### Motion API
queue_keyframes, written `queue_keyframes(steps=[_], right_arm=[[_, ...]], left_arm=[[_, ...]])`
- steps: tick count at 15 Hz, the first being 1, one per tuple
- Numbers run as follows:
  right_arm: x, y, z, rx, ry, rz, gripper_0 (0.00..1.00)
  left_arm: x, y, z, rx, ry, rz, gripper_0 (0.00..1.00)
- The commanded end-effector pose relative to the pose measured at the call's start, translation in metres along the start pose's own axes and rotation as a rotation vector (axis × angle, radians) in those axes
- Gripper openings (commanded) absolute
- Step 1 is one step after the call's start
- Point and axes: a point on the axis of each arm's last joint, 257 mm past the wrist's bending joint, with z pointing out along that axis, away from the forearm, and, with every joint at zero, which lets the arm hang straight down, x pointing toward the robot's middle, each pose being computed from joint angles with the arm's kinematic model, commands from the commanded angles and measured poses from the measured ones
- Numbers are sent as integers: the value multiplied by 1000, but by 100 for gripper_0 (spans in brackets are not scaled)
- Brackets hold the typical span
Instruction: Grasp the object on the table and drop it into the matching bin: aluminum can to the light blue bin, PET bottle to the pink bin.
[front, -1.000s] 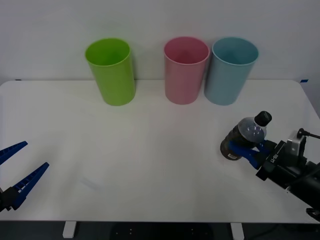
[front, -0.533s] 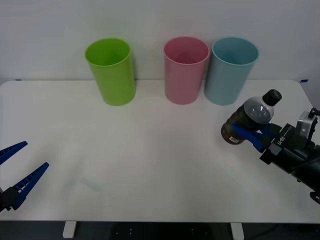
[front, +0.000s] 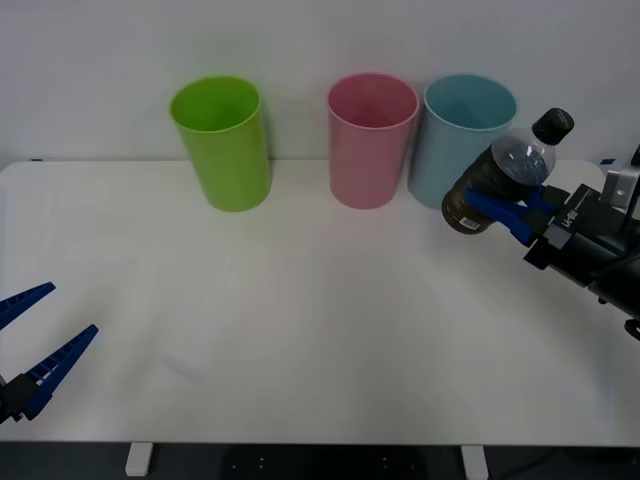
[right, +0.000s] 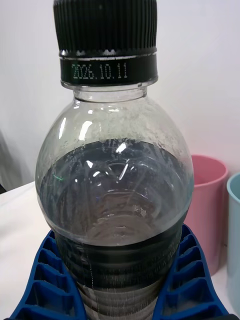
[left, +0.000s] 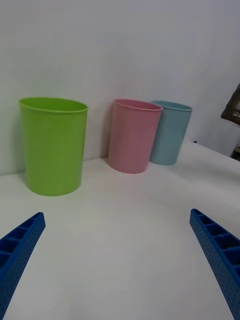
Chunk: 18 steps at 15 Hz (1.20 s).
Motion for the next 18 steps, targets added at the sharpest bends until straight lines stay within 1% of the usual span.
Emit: queue_keyframes(steps=[1,2,4,7,9,12,15,18], right_arm=[[-14,0,21,-28,11,-47,0],[-22,-2,30,-29,9,-62,0],[-26,-8,44,-44,11,-64,0],[-32,-23,71,-63,26,-76,0],[-38,-37,88,-59,36,-89,0],[-41,-57,110,-36,55,-105,0],[-45,-70,137,-18,59,-109,0],[-42,-85,171,30,69,-106,0]], left_arm=[[0,0,0,0,0,0,100],[0,0,0,0,0,0,100],[0,0,0,0,0,0,100],[0,0,0,0,0,0,100],[0,0,0,0,0,0,100],[0,0,0,0,0,0,100],[0,0,0,0,0,0,100],[0,0,0,0,0,0,100]])
